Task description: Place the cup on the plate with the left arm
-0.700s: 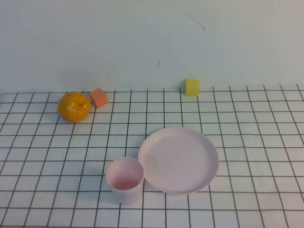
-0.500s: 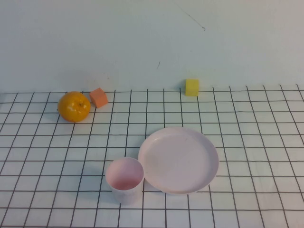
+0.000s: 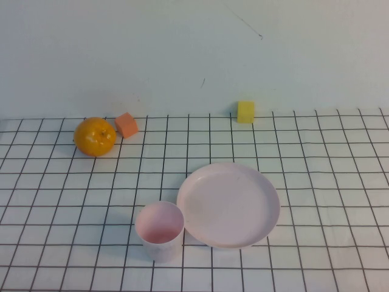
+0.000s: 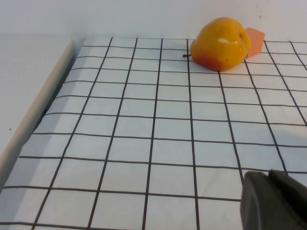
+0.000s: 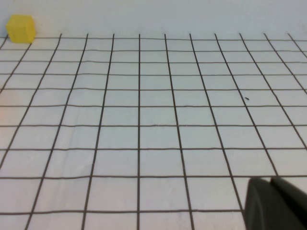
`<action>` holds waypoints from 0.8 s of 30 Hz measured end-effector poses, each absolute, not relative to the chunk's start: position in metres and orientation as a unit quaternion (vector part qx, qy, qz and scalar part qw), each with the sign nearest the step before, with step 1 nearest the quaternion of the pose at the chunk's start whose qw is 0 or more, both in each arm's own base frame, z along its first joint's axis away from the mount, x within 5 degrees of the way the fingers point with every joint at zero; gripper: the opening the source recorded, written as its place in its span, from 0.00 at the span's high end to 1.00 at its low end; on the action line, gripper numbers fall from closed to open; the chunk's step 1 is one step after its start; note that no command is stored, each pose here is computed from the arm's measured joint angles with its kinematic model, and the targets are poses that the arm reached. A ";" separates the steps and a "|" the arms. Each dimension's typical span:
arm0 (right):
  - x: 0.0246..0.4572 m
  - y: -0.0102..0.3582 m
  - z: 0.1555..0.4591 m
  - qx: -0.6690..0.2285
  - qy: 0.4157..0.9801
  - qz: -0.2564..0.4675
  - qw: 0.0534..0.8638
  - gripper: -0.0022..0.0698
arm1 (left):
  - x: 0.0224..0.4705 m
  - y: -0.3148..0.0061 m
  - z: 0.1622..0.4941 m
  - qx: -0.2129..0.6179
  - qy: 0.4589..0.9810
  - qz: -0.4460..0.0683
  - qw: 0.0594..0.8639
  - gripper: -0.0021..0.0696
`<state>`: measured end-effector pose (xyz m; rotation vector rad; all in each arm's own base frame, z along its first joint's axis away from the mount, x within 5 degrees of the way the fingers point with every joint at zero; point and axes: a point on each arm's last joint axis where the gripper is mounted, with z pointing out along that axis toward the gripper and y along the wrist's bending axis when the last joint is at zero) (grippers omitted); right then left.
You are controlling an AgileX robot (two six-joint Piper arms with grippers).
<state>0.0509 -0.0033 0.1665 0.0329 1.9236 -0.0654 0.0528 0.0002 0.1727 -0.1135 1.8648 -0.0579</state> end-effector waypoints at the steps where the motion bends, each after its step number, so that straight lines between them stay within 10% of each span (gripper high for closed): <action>1: 0.051 -0.003 0.167 0.014 0.820 -0.028 0.571 0.97 | 0.053 0.000 0.173 -0.049 0.802 -0.025 0.594 0.97; 24: 0.051 -0.003 0.167 0.014 0.820 -0.028 0.571 0.97 | 0.054 0.000 0.175 -0.049 0.792 -0.025 0.608 0.97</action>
